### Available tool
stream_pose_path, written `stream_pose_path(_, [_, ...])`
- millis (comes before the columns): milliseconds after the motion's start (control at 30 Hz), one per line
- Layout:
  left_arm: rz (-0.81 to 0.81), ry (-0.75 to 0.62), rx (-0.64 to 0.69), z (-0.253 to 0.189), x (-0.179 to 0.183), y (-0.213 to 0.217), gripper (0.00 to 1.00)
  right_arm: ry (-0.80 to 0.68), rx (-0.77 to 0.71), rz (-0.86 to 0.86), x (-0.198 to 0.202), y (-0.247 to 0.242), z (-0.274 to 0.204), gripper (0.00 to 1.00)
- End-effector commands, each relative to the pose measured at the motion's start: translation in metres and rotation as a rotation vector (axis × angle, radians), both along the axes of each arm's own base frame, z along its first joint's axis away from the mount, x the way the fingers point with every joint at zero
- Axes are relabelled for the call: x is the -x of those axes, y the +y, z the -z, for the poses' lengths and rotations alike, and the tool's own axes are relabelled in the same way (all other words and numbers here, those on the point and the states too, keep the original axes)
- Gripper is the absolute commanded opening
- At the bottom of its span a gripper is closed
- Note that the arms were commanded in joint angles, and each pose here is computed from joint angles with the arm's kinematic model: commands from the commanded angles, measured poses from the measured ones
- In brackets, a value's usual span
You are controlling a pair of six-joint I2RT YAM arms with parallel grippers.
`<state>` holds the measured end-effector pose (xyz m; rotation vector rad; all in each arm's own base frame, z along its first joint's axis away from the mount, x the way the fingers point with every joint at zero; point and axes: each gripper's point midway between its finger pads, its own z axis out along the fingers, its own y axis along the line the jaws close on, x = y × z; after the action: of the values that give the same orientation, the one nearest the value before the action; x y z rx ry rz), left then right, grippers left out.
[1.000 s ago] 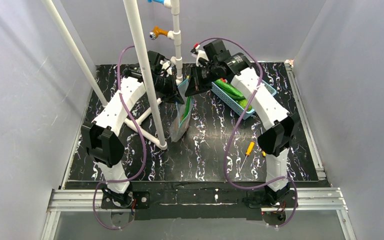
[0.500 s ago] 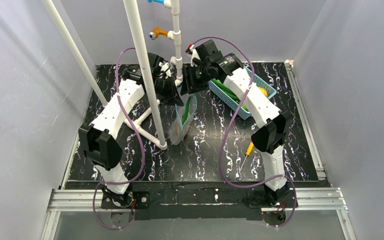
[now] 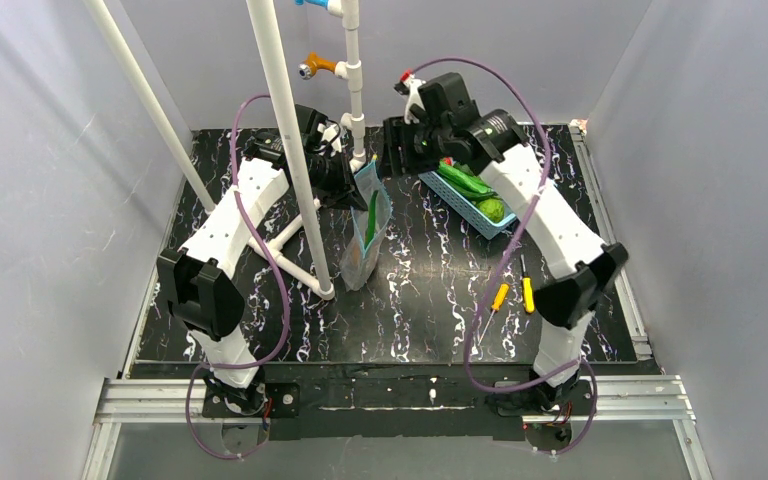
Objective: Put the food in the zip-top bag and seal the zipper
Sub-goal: Adjust the zipper food storage bag at the center of the board.
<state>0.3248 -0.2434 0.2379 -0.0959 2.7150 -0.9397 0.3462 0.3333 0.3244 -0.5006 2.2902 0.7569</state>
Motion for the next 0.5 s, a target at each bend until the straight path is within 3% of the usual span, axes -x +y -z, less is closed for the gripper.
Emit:
stream_pose_path(0, [0.015,-0.052,0.039,-0.029,0.008,-0.001,0.0,0.028,0.019,-0.004,0.029,-0.021,0.016,0.57])
stream_pose_path(133, [0.013,-0.056,0.044,-0.03,0.007,-0.002,0.0,0.08,-0.004,-0.037,0.052,-0.011,0.038,0.53])
stream_pose_path(267, [0.012,-0.068,0.056,-0.039,0.008,-0.002,0.0,0.12,0.027,-0.031,0.049,-0.001,0.062,0.49])
stream_pose_path(333, [0.006,-0.09,0.062,-0.048,0.008,-0.001,0.0,0.119,0.033,-0.021,0.042,0.003,0.064,0.4])
stream_pose_path(467, [-0.005,-0.135,0.032,-0.065,0.006,0.009,0.0,0.049,0.043,-0.003,0.028,0.002,0.037,0.03])
